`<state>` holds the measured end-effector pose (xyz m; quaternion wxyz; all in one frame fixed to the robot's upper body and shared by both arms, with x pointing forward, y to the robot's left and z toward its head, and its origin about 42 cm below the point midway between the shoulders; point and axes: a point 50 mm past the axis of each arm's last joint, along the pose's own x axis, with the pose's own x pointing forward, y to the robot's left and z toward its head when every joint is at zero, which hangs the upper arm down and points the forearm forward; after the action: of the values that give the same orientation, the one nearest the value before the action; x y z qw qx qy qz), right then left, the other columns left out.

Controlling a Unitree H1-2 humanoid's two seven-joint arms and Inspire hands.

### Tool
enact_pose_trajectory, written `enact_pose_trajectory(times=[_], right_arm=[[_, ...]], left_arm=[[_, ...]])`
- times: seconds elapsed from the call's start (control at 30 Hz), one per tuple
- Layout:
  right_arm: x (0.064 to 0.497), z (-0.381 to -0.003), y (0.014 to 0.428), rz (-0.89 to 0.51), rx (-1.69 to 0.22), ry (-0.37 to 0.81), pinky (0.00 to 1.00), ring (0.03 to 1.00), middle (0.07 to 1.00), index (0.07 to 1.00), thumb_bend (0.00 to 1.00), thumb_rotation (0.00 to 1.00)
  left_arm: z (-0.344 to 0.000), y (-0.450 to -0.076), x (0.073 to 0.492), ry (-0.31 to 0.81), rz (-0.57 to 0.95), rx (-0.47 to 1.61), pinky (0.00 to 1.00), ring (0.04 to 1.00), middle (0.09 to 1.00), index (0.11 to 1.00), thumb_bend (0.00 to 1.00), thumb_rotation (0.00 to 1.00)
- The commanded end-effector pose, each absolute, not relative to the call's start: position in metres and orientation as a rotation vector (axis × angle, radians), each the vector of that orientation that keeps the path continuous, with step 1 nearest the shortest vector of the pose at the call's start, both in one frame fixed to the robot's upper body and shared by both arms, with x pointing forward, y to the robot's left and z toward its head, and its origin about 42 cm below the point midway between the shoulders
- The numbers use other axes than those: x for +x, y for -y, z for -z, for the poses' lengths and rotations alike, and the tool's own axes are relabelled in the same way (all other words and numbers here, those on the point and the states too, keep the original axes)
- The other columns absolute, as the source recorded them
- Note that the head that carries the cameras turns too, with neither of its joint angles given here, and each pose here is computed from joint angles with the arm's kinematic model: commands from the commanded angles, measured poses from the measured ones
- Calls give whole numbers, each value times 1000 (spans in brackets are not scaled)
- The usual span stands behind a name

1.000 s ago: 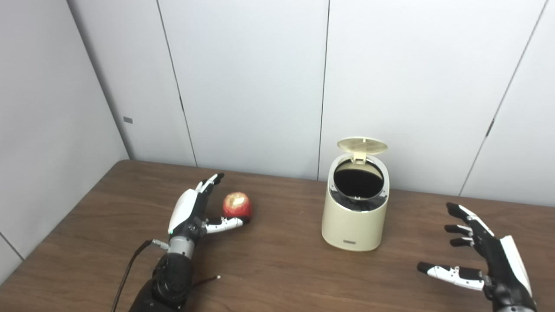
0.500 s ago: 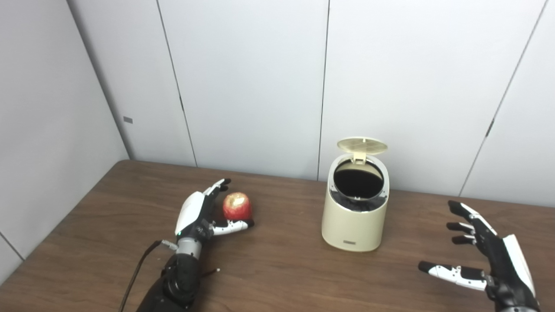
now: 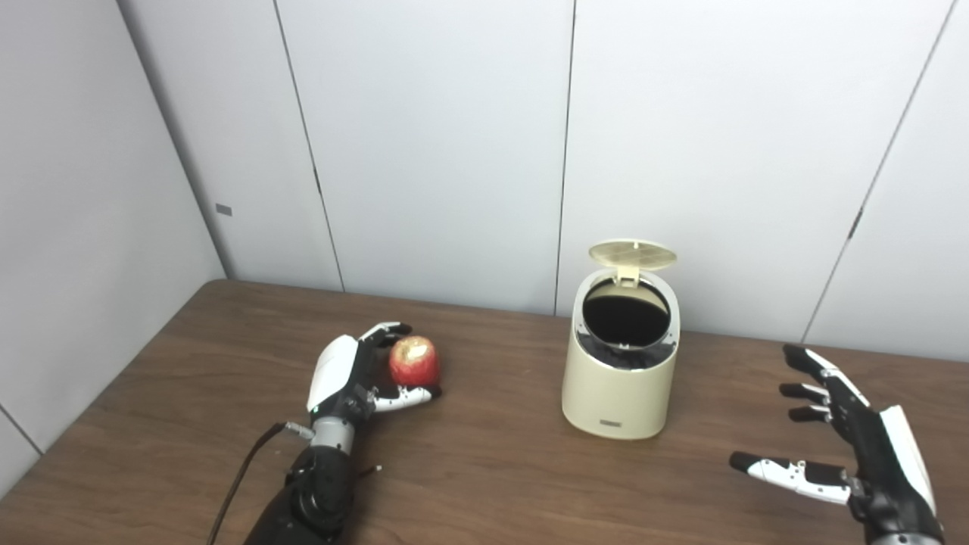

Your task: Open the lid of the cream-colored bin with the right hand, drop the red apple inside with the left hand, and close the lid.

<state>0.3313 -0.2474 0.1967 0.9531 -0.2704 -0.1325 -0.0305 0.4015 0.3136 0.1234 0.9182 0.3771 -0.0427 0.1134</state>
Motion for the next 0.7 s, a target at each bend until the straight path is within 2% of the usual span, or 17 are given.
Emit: enact_pose_trajectory(times=[0.0,0.1,0.13,0.17,0.2,0.27,0.47,0.67], right_arm=[[332,-217,244,72,-549,343,635,749,855,836,774,0],[333,-218,244,75,-554,343,633,748,854,834,774,0],[333,-218,244,76,-555,343,631,749,854,834,773,0],[333,-218,244,75,-555,342,630,749,855,834,773,0],[333,-219,244,74,-553,342,633,750,856,836,772,0],[333,-219,244,74,-546,344,632,750,857,836,772,0],[333,-219,243,75,-548,346,634,755,858,836,767,0],[335,-216,242,72,-548,342,632,754,856,837,764,0]], left_arm=[[-130,-315,407,99,-221,808,854,750,645,700,804,146],[-128,-316,405,86,-203,846,904,724,603,634,785,123],[-128,-316,405,84,-201,850,914,716,586,566,656,95],[-127,-316,404,85,-196,854,921,711,575,524,576,78],[-126,-317,404,85,-192,859,907,699,534,509,550,39],[-125,-317,403,80,-186,868,925,692,498,494,530,8],[-124,-316,402,64,-184,890,972,710,516,456,522,0],[-127,-312,402,134,-202,891,925,674,510,460,524,0]])
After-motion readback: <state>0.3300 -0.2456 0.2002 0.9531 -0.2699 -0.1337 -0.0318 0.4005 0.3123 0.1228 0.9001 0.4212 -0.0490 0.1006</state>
